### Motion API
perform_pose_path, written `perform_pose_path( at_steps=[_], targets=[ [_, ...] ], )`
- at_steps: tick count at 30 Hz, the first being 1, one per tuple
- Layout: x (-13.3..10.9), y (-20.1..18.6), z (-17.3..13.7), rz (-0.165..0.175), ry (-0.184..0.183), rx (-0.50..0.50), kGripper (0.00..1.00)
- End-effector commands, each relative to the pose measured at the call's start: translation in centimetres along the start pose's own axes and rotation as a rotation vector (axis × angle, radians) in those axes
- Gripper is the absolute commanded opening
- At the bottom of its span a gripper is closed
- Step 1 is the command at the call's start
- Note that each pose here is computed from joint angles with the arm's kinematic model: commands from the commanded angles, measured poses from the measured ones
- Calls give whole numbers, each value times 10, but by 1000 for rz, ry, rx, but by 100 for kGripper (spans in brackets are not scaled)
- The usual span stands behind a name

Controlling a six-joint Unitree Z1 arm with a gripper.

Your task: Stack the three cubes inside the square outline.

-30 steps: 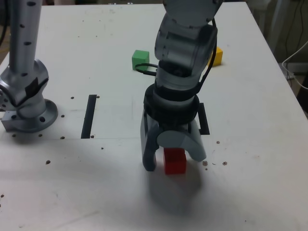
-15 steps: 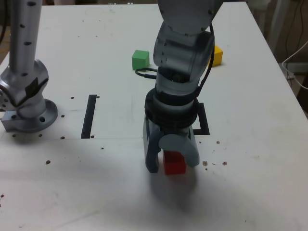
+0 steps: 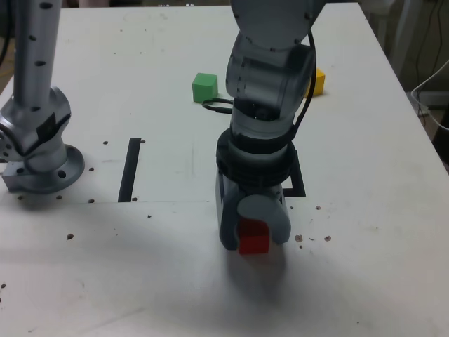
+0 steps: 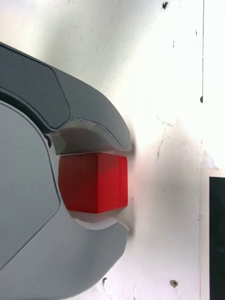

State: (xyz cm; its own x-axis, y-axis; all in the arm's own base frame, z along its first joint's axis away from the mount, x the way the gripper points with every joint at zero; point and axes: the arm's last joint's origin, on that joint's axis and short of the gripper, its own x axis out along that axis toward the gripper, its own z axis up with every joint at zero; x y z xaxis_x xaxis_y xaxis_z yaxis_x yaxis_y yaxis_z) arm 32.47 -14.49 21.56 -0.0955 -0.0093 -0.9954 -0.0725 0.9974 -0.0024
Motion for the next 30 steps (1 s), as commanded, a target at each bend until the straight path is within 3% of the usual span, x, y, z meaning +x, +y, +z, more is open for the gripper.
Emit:
perform_pose_path(
  at_steps=[1,11,22,26,30],
  targets=[
    [-1,0,2,-4,-11,3,39],
    [-7,1,1,-18,-32,15,38],
    [-47,46,3,-36,-22,50,38],
    [-49,67,11,-39,-11,47,38],
    [-45,87,20,-37,23,42,38]
  ],
)
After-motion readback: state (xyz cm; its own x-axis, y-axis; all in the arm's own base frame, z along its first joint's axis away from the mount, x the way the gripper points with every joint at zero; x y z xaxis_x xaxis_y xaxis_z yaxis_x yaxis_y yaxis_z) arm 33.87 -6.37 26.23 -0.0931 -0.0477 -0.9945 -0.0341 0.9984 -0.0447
